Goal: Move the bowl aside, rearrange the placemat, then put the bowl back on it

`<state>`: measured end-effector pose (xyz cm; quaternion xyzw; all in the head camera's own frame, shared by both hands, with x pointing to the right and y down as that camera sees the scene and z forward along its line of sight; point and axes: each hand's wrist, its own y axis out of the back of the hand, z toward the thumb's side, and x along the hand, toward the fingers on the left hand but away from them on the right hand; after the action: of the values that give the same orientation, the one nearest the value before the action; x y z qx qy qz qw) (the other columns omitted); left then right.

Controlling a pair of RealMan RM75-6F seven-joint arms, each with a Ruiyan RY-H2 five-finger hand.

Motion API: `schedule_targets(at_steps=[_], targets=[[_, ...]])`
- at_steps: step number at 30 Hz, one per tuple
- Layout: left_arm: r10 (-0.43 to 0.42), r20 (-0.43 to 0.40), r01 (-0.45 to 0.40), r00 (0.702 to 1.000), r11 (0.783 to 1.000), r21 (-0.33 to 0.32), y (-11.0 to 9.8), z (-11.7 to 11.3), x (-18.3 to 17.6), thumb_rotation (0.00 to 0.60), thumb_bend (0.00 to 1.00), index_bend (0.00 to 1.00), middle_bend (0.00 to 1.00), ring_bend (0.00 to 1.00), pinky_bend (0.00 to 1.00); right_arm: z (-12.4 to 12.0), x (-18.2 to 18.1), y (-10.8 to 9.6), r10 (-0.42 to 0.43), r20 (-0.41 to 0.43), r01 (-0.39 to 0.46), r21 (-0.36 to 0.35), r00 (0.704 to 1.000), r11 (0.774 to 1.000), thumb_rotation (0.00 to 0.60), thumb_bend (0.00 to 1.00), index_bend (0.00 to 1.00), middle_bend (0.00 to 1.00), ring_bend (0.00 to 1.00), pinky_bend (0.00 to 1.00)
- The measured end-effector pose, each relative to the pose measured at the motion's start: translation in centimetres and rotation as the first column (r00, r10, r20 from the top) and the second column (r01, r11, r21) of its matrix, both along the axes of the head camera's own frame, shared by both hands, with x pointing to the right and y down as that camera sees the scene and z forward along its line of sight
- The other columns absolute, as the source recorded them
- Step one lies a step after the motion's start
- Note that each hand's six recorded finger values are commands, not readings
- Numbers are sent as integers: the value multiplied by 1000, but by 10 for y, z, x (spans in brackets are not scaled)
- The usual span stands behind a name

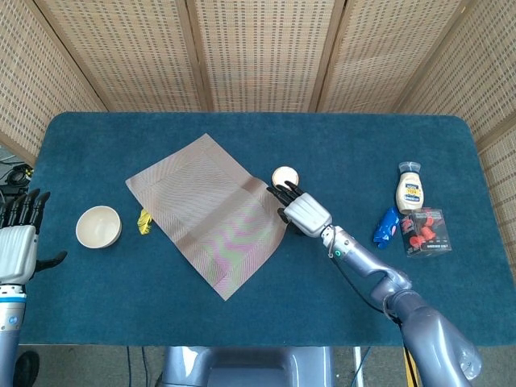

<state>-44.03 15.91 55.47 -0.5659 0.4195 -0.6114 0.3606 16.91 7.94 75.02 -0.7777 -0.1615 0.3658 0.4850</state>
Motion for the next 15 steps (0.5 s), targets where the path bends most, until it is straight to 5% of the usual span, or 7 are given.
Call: schedule_targets(at_steps=[8,15], targets=[[11,-19,-11,1000,1000,0,1,-2,2,600,0,0,0,0,0,-29,22,13,-85,57,82,58,995,995,600,577,723,31,0,0],[38,-47,-37,998,999,6,2,-7,9,600,0,0,0,0,0,-80,89,39,-180,40,172,147,983,974,600,575,723,38,0,0]])
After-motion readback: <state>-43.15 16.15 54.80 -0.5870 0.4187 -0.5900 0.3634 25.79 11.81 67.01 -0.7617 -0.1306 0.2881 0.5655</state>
